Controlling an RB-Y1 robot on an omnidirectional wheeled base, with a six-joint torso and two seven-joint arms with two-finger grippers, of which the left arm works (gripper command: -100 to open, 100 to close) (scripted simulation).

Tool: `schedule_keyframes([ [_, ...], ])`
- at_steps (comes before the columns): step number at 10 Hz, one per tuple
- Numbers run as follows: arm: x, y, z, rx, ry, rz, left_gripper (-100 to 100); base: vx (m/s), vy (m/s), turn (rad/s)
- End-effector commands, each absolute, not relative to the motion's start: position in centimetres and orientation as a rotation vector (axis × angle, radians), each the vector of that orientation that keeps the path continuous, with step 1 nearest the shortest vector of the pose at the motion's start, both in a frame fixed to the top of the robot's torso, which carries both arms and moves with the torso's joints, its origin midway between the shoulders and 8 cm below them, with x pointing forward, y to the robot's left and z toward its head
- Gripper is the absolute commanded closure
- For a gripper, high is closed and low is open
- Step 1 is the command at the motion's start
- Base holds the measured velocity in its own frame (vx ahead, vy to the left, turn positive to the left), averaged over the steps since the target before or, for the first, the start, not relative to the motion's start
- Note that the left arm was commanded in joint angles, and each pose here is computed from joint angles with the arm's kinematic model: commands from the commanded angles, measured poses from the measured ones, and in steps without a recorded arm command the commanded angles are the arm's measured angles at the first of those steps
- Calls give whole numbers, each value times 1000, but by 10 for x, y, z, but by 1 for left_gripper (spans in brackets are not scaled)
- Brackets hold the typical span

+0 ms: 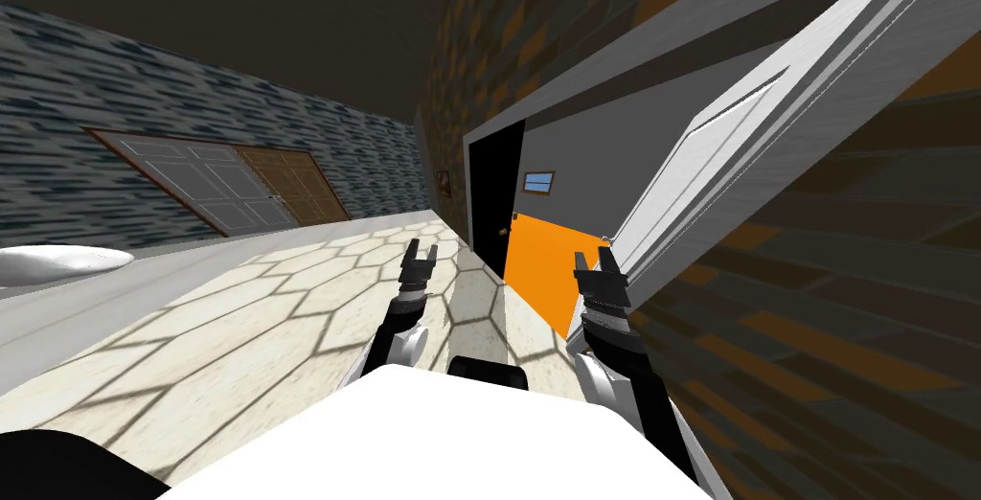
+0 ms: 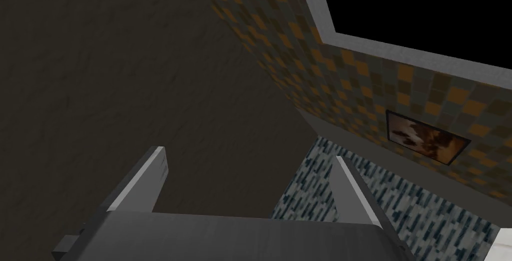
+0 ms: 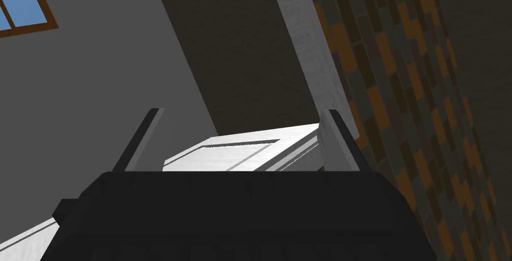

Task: Push the door open

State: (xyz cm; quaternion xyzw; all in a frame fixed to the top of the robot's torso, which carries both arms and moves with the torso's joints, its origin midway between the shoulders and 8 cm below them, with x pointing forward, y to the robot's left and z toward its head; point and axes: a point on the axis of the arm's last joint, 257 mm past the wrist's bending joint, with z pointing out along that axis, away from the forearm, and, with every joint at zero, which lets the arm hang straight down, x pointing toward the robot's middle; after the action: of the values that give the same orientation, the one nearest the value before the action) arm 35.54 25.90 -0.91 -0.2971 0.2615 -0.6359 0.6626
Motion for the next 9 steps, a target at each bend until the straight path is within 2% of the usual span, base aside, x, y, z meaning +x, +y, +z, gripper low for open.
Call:
schedule_keyframes([
  [1,362,257,-17,-696,593,-1471,-100,108,39,-139],
  [9,390,256,-66,-845,595,-1629,-100,98,56,-140],
])
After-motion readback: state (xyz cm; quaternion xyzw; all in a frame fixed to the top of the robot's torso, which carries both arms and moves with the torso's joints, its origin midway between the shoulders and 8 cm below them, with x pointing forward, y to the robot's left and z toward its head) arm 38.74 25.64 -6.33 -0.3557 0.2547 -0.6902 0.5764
